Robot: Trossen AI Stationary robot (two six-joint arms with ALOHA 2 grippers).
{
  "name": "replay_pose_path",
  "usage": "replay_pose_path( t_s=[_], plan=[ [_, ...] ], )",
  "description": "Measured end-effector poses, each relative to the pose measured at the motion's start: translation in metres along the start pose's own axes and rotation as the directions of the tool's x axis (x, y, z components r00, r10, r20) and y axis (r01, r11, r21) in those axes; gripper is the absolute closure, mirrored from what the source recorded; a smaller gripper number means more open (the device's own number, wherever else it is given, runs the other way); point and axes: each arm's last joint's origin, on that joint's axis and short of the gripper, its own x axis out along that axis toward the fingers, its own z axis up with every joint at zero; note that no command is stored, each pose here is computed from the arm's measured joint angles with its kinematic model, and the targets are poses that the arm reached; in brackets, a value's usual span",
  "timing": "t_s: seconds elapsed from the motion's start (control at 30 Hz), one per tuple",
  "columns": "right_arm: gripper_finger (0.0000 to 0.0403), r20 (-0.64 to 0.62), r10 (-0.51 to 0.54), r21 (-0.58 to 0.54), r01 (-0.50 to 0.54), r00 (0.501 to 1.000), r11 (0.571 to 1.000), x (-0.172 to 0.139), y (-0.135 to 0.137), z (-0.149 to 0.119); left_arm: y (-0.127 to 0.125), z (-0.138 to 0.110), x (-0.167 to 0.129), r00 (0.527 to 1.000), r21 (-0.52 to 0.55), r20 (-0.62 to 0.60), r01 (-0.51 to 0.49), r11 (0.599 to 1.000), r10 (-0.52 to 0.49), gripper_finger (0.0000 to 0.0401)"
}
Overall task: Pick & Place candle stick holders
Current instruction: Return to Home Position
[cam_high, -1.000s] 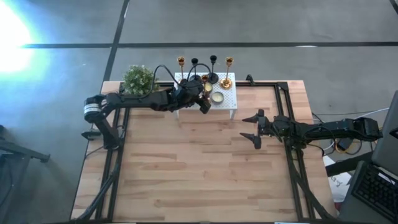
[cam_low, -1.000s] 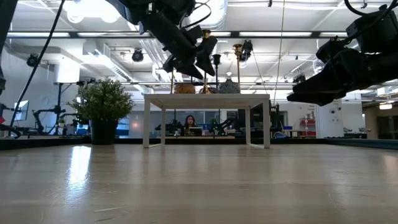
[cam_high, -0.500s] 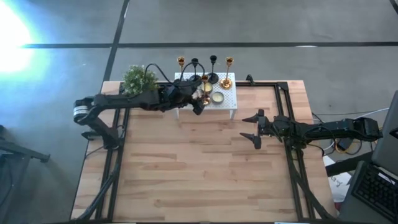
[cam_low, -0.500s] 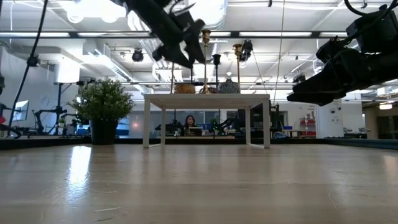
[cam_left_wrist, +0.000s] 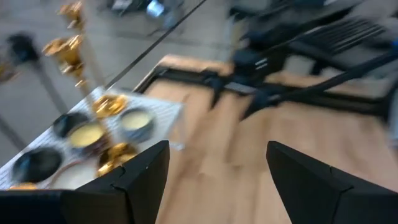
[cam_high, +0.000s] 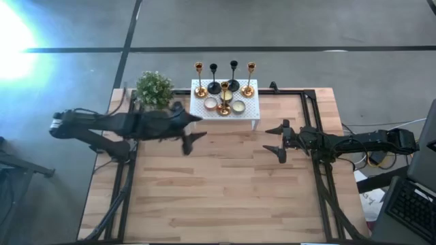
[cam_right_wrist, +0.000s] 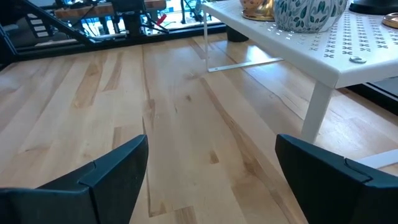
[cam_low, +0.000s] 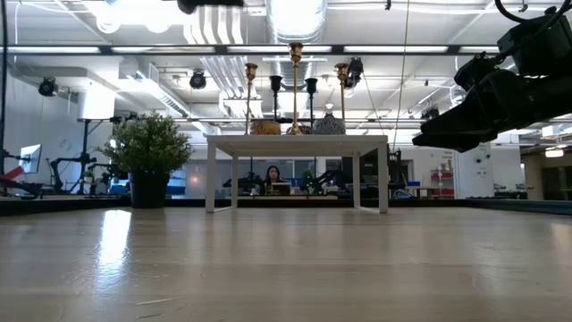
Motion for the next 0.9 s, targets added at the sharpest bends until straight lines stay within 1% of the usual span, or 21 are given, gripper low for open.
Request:
replay_pose_path(
  t_s=[0.13,0.27,0.47,0.6,0.67,0.73,0.8,0.87,0.9],
  plan=[
    [0.0054,0.001,0.000,0.000,0.000,1.000,1.000,0.000,0.000,0.000,-0.008,0.001,-0.033,0.989,-0.004,0.107,0.105,0.994,-0.104,0.0128],
    [0.0049,0.000,0.000,0.000,0.000,1.000,1.000,0.000,0.000,0.000,-0.005,0.003,-0.055,0.976,-0.023,0.162,0.151,0.988,-0.145,0.0128],
    [0.0054,0.000,0.000,0.000,0.000,1.000,1.000,0.000,0.000,0.000,0.002,0.006,-0.070,0.968,-0.023,0.203,0.157,0.987,-0.149,0.0128],
    [0.0059,0.000,0.000,0.000,0.000,1.000,1.000,0.000,0.000,0.000,0.007,0.008,-0.079,0.963,0.063,0.225,0.139,0.988,-0.150,0.0128],
    [0.0060,0.000,0.000,0.000,0.000,1.000,1.000,0.000,0.000,0.000,0.011,0.010,-0.085,0.960,0.046,0.253,0.110,0.993,-0.118,0.0128],
    [0.0062,0.000,0.000,0.000,0.000,1.000,1.000,0.000,0.000,0.000,0.014,0.004,-0.085,0.966,0.014,0.249,0.067,0.998,-0.068,0.0128],
    [0.0062,0.000,0.000,0.000,0.000,1.000,1.000,0.000,0.000,0.000,0.016,-0.007,-0.082,0.967,0.003,0.253,0.039,0.999,-0.039,0.0128],
    [0.0060,0.000,0.000,0.000,0.000,1.000,1.000,0.000,0.000,0.000,0.019,-0.026,-0.075,0.963,0.017,0.269,0.024,1.000,-0.028,0.0128],
    [0.0058,0.000,0.000,0.000,0.000,1.000,1.000,0.000,0.000,0.000,0.020,-0.038,-0.073,0.957,0.033,0.285,0.038,0.999,-0.046,0.0128]
  ],
)
